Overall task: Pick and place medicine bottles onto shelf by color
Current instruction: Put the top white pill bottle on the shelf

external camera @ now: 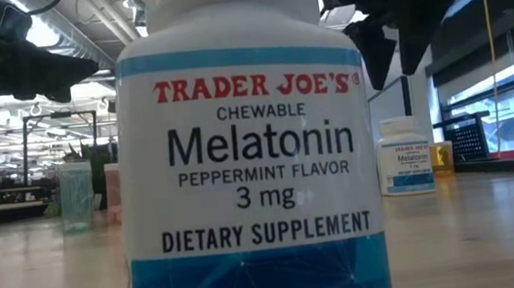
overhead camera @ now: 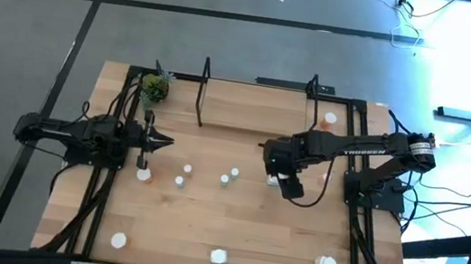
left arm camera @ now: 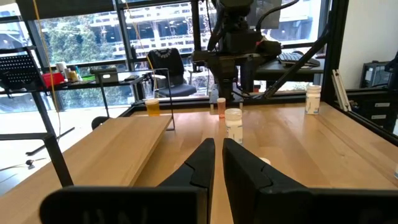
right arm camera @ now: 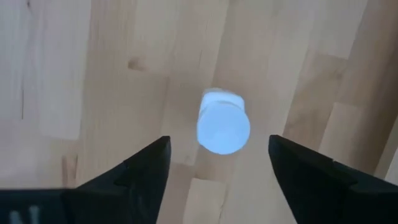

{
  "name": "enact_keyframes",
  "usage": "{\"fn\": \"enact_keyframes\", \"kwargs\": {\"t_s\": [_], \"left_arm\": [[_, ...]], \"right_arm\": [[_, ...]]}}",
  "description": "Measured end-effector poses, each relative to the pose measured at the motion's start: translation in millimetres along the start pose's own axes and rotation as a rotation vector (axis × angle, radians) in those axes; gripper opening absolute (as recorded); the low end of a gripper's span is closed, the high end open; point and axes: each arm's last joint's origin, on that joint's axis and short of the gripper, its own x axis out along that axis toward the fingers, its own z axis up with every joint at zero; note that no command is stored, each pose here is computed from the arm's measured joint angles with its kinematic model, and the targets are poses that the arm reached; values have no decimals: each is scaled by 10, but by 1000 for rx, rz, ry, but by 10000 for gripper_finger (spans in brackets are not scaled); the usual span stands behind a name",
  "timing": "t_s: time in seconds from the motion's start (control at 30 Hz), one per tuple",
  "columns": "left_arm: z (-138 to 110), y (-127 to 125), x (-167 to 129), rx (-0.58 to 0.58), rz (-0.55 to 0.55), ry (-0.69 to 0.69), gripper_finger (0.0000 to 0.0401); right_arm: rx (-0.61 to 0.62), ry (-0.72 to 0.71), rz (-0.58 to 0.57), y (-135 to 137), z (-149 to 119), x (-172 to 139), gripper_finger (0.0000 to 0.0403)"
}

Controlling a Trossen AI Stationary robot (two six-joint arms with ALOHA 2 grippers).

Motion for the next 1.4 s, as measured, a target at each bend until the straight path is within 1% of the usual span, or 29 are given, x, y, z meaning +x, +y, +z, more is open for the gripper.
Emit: {"fn": "enact_keyframes", "kwargs": {"t_s": [0.13, 0.27, 0.5, 0.6, 0.83, 1.4], "left_arm": [[0, 1, 0, 0, 1, 0, 27], [-1, 0, 0, 0, 1, 0, 27], [0, 0, 0, 0, 1, 0, 27], [1, 0, 0, 0, 0, -1, 27], [0, 0, 0, 0, 0, 0, 27], [0, 0, 0, 0, 0, 0, 27]], "right_arm": [[53, -14, -2, -3, 13, 0, 292], [132, -23, -2, -6, 34, 18, 289], [136, 39, -1, -18, 70, 183, 271], [134, 71, -21, -28, 85, 265, 265], [131, 133, -25, -37, 101, 413, 263], [129, 155, -25, -43, 122, 506, 264]]}}
